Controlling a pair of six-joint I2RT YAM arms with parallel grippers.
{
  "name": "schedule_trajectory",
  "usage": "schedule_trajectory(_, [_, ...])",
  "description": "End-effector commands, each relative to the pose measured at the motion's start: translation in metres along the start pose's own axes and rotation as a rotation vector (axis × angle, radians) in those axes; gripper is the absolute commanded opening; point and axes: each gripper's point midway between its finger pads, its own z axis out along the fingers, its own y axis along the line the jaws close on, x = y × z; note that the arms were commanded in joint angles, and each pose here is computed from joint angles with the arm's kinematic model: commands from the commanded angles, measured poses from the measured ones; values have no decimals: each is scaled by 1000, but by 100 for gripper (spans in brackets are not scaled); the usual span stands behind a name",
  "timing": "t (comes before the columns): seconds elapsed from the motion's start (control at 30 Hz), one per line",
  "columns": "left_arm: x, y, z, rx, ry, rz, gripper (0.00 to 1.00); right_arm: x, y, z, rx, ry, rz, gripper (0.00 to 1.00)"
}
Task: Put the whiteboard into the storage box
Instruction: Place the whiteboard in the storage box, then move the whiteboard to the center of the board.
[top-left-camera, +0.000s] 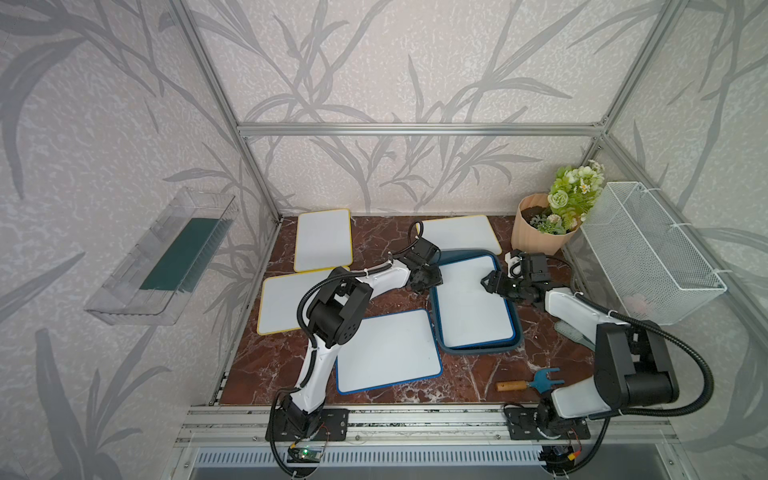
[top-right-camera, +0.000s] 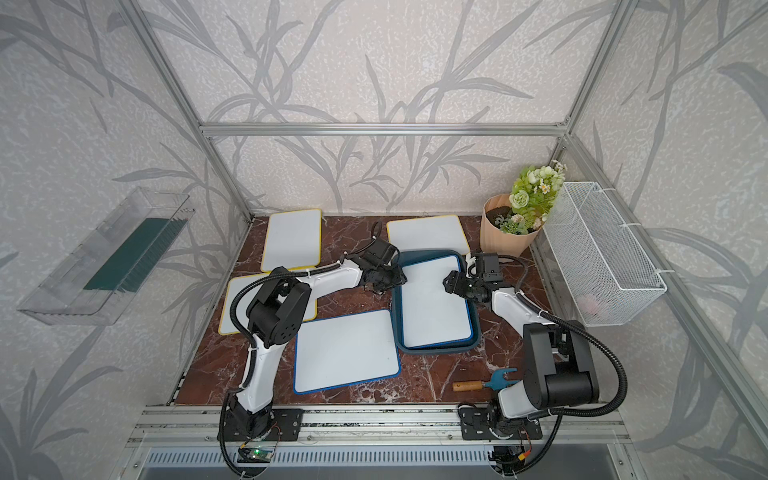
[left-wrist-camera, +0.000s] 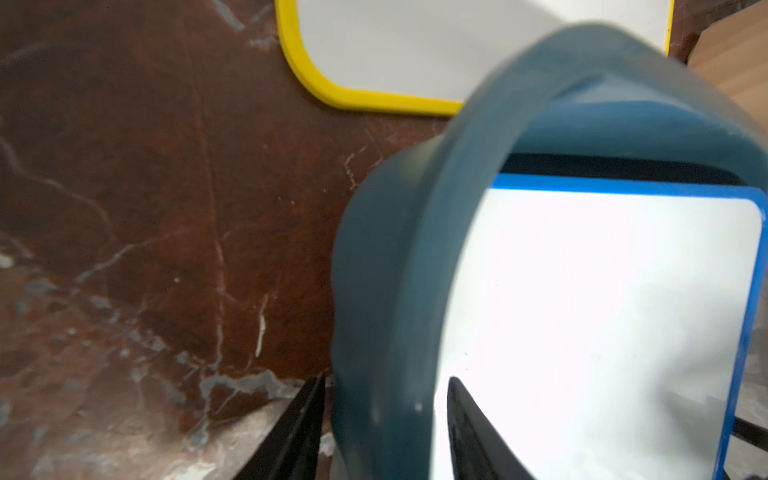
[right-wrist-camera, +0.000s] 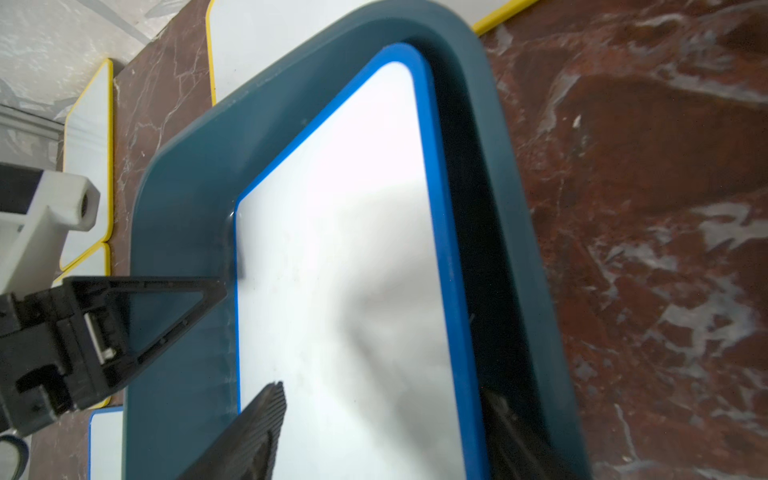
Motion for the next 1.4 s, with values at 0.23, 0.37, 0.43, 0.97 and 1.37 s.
schedule_trajectory(0.23, [-2,-10,-11,1,-10,36,50,-12,-33,-3,217,1,-48,88])
schedule_trajectory(0.37, [-5,-5,-19,-26,-17,69,53,-18,-40,-5,271,-15,-58,92])
schedule_trajectory(0.43, [-8,-1,-25,-41,-26,84,57,-21,-41,-7,283,-24,-64,93])
schedule_trajectory(0.97, [-17,60,-89,-193,-108,128,77,-40,53,-63,173,-234,-238,99])
schedule_trajectory(1.37, [12,136,-132,-331,-121,42,78,63,179,-59,0,-124,-506,99])
